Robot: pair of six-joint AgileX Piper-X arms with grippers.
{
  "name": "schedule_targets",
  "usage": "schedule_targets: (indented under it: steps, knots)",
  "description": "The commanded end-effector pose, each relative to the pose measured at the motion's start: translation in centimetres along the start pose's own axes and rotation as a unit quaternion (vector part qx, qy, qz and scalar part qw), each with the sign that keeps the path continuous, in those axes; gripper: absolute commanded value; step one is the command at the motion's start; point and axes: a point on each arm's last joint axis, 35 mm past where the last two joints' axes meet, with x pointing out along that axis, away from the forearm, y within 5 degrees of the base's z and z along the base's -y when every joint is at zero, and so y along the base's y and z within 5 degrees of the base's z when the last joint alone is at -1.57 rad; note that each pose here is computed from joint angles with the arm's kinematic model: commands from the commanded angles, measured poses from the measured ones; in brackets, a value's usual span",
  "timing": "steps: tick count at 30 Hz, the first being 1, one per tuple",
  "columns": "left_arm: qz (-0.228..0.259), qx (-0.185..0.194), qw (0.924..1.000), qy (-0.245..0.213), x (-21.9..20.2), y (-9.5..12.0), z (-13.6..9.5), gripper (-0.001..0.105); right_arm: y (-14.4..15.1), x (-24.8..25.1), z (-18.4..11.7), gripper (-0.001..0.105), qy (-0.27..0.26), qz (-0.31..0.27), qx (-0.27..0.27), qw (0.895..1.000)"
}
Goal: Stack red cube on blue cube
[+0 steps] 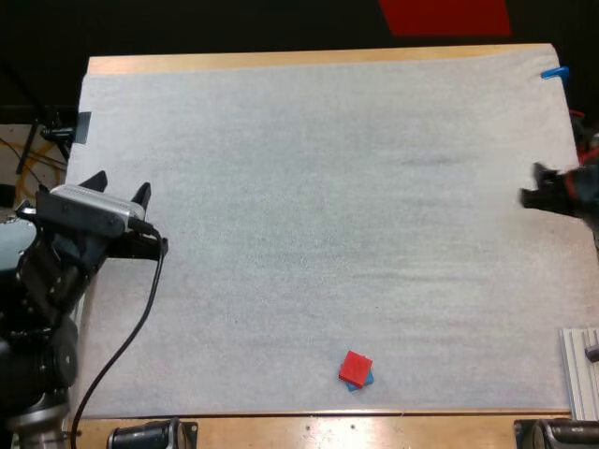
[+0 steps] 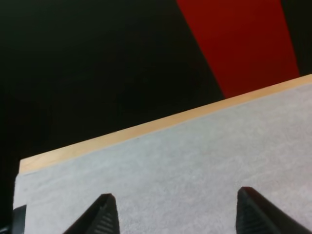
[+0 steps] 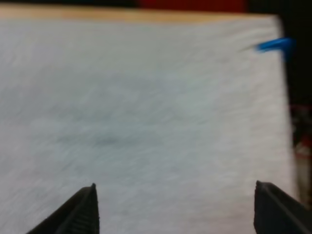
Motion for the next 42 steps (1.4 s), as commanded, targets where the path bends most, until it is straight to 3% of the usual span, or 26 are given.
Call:
schedule_targets:
  steps: [1,4,6,12,18,20,23,26,30,36,42]
  knots:
    - [-0.007,0.004,0.9998,-0.018,-0.9,-0.5,0.3,0.052,-0.6,-1.6,0.2,0.064,-0.019,-0.013,-0.001,1.0]
    - [-0.007,0.036,0.9989,-0.028,-2.2,-1.0,0.3,0.052,-1.2,-4.3,-0.1,0.064,-0.039,-0.037,0.009,0.999]
    - [-0.006,0.057,0.9976,-0.04,-3.2,-1.4,-0.2,0.052,-0.6,-6.4,-0.2,0.064,-0.063,-0.021,0.001,0.998]
    - [-0.004,0.072,0.9937,-0.086,-6.5,-2.8,-2.5,0.052,1.8,-10.1,-1.4,0.064,-0.131,0.006,-0.033,0.991]
    - [-0.023,0.029,0.9902,-0.135,-9.7,-4.3,-5.9,0.052,4.3,-11.5,-5.2,0.064,-0.156,0.029,-0.015,0.987]
    - [-0.029,0.031,0.9894,-0.139,-10.5,-4.7,-7.1,0.052,5.0,-11.6,-6.4,0.064,-0.163,0.038,-0.017,0.986]
    - [-0.029,0.026,0.991,-0.128,-11.1,-5.0,-8.8,0.052,5.7,-12.0,-8.0,0.064,-0.174,0.028,-0.023,0.984]
    - [-0.029,0.02,0.9929,-0.113,-11.7,-5.2,-10.5,0.052,6.3,-12.1,-10.3,0.064,-0.166,-0.005,-0.024,0.986]
    - [-0.029,0.007,0.9963,-0.08,-10.7,-4.9,-12.0,0.052,6.9,-11.9,-12.8,0.064,-0.144,-0.007,-0.013,0.989]
    - [-0.029,-0.018,0.9992,-0.02,-8.9,-4.3,-14.2,0.052,7.1,-13.0,-13.9,0.064,-0.172,-0.012,0.004,0.985]
    - [-0.029,-0.032,0.999,0.012,-7.9,-3.9,-15.5,0.052,7.4,-13.5,-14.7,0.064,-0.157,0.015,0.02,0.987]
